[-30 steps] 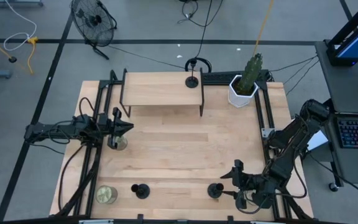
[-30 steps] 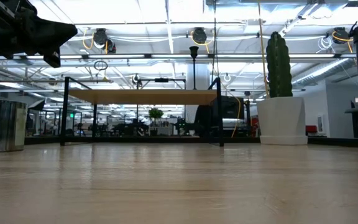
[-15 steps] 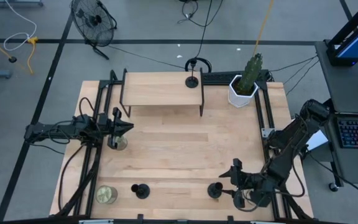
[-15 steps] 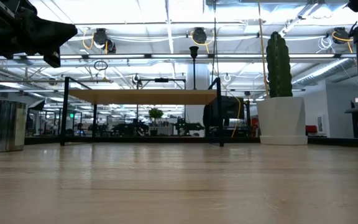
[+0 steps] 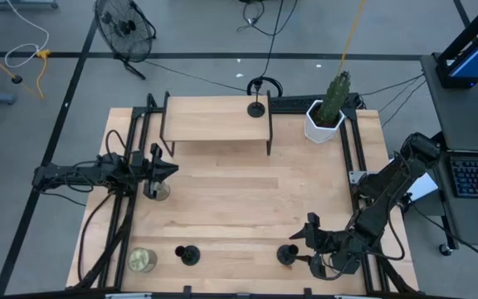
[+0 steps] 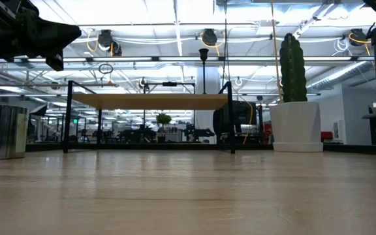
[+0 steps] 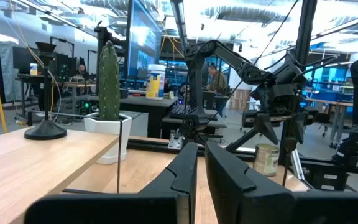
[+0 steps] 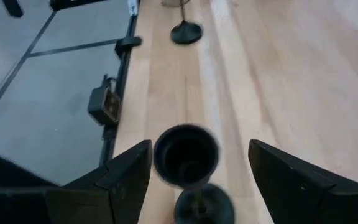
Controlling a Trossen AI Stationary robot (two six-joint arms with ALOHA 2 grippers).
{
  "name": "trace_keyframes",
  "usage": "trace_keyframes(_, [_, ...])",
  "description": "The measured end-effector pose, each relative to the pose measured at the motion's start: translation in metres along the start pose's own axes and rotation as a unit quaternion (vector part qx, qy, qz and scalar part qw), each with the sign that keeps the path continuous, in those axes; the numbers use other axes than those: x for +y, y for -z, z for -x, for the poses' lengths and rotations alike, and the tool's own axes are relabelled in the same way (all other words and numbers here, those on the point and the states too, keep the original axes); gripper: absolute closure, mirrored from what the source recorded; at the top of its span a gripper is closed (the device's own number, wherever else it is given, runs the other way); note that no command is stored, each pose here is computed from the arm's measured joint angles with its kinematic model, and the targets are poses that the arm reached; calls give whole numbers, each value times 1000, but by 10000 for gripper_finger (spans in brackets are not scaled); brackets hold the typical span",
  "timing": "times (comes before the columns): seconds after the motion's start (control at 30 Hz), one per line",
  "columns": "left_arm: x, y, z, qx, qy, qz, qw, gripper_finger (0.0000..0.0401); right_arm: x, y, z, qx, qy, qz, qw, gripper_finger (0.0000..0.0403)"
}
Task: Pick & Place candle stick holders
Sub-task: Align the right black candle holder with the other black candle holder on the shelf
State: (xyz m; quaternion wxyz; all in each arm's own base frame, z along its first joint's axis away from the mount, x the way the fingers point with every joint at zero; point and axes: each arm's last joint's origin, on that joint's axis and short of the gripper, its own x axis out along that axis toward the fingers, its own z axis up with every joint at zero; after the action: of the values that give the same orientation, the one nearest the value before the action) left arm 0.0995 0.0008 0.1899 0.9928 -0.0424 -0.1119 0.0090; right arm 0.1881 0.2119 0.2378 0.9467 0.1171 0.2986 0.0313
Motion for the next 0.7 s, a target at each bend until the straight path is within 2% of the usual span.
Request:
trace_keyframes(0.3, [0, 0, 0, 0, 0, -35, 999, 364, -1, -2, -1, -1, 1, -3, 1000, 140])
trace_keyframes(0.7, [0, 0, 0, 0, 0, -37, 999, 364, -6, -8, -7, 6, -11, -4, 1000, 140])
